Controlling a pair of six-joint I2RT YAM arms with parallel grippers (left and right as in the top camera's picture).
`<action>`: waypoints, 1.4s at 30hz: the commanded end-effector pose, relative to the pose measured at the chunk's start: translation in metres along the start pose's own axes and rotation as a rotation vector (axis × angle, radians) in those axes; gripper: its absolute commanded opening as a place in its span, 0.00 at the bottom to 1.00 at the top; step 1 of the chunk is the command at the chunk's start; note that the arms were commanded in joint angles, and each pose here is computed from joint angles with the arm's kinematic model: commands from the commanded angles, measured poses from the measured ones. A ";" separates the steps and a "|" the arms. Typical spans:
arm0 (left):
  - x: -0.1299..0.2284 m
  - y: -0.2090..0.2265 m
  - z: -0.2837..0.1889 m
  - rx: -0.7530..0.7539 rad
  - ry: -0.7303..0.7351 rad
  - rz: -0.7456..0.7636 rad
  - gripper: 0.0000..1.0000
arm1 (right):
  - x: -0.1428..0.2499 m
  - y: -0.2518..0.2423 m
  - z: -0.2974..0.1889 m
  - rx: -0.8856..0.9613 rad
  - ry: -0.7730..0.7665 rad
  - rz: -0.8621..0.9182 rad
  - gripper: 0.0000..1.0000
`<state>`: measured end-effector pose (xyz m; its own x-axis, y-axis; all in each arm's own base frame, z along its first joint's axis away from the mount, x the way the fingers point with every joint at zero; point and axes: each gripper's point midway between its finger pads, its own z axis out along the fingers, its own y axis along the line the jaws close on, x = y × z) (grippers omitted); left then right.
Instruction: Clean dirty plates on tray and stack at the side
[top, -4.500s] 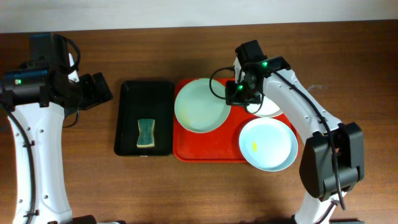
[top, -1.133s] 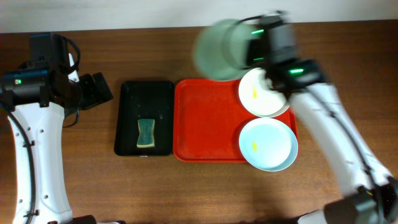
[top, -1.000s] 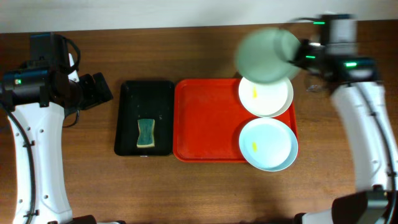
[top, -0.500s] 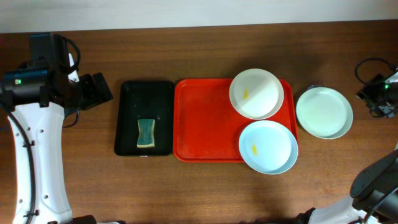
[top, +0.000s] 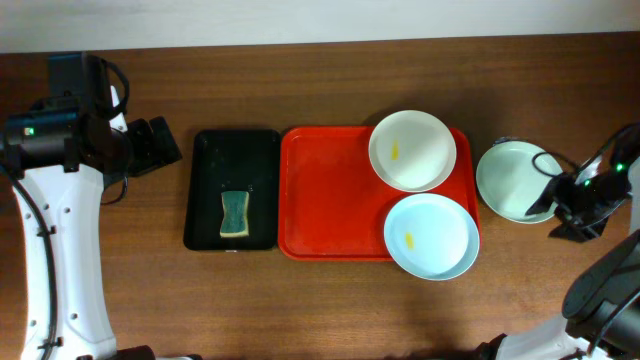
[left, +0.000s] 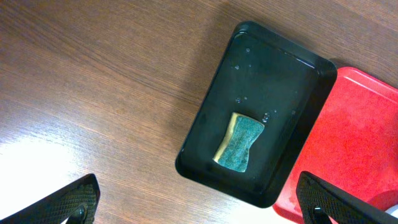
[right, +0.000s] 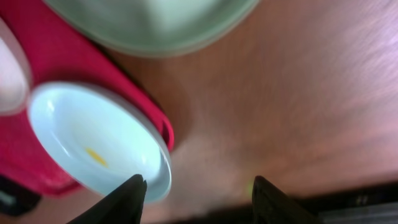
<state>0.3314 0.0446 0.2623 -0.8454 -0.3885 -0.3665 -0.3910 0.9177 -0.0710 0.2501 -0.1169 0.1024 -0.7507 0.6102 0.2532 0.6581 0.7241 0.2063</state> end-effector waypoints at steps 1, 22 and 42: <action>-0.003 0.002 -0.005 -0.003 -0.018 -0.010 0.99 | 0.026 0.011 0.017 0.009 0.098 -0.049 0.55; -0.003 0.002 -0.005 -0.003 -0.018 -0.010 0.99 | 0.065 0.050 0.099 0.203 0.153 -0.308 0.19; -0.003 0.002 -0.005 -0.003 -0.018 -0.010 0.99 | 0.084 0.076 0.115 0.029 0.211 -0.294 0.04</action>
<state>0.3315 0.0446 0.2623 -0.8453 -0.3885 -0.3669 -0.3910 0.9177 -0.0711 0.2270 0.0010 0.0241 -0.8819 0.3105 0.3548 0.3832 0.9104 0.1557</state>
